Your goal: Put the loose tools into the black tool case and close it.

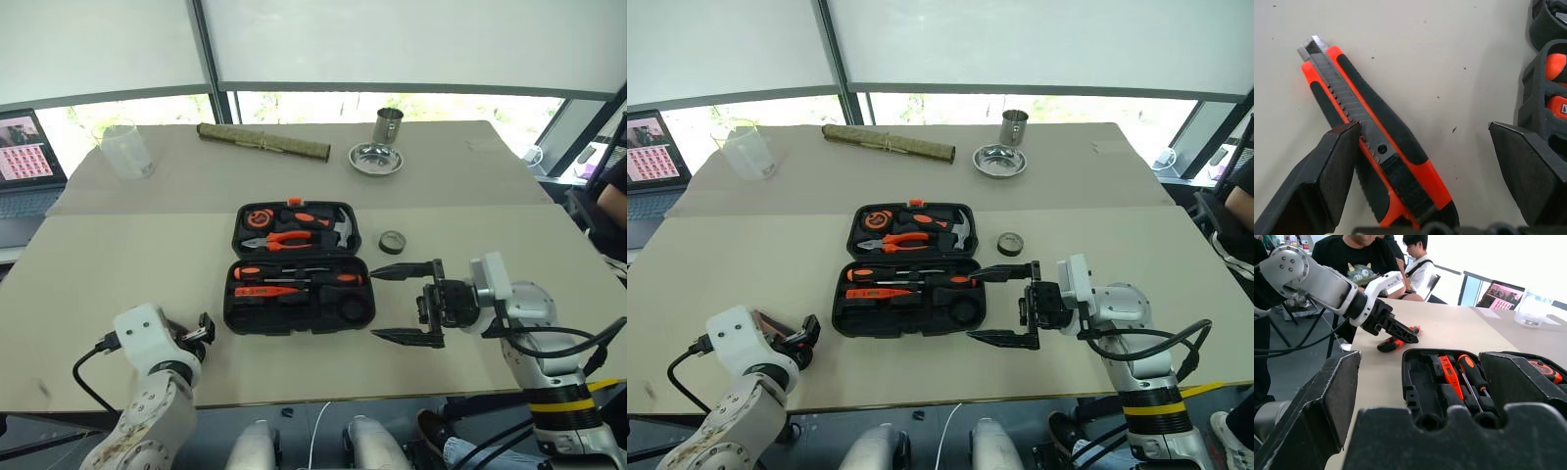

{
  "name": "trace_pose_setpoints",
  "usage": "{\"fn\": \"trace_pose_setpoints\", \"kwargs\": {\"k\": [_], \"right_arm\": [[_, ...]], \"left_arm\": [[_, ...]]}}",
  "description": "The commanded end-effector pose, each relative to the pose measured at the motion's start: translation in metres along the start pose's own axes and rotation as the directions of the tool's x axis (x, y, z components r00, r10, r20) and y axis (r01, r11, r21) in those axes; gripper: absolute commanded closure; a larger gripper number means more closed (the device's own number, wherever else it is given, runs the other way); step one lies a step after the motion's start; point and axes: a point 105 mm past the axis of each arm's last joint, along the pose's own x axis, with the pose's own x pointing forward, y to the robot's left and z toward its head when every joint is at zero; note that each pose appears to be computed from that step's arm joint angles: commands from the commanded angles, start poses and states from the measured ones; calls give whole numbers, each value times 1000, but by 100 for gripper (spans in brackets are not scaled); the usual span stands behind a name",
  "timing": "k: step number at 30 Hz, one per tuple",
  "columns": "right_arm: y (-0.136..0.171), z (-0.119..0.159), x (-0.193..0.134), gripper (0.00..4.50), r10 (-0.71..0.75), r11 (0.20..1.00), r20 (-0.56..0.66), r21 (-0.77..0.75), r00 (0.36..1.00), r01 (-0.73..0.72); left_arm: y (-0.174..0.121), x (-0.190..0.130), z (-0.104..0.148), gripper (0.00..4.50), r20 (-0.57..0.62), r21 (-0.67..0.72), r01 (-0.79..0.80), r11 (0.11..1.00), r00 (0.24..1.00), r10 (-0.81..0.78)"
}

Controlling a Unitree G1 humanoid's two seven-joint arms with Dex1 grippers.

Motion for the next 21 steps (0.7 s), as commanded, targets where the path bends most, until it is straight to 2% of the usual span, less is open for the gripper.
{"fn": "trace_pose_setpoints", "kwargs": {"k": [1,4,8,17,20,21], "right_arm": [[0,8,-1,0,1,1000,17,-28,1000,0],[1,7,0,0,2,1000,18,-24,1000,-1],[2,7,1,0,12,1000,19,-18,1000,-12],[3,6,3,0,22,1000,19,-1,1000,-22],[4,5,4,0,27,1000,19,9,999,-27],[4,5,4,0,28,1000,19,12,999,-28]], "left_arm": [[4,-6,9,2,35,4,-17,1000,999,17],[11,-5,2,2,4,-17,-64,998,998,64],[-1,4,-3,2,-32,-4,-1,1000,999,1],[-9,16,-17,2,-123,-20,24,1000,992,-26],[-5,16,-23,75,-160,2,9,1000,987,-8],[-3,15,-24,116,-163,8,6,1000,987,-5]]}}
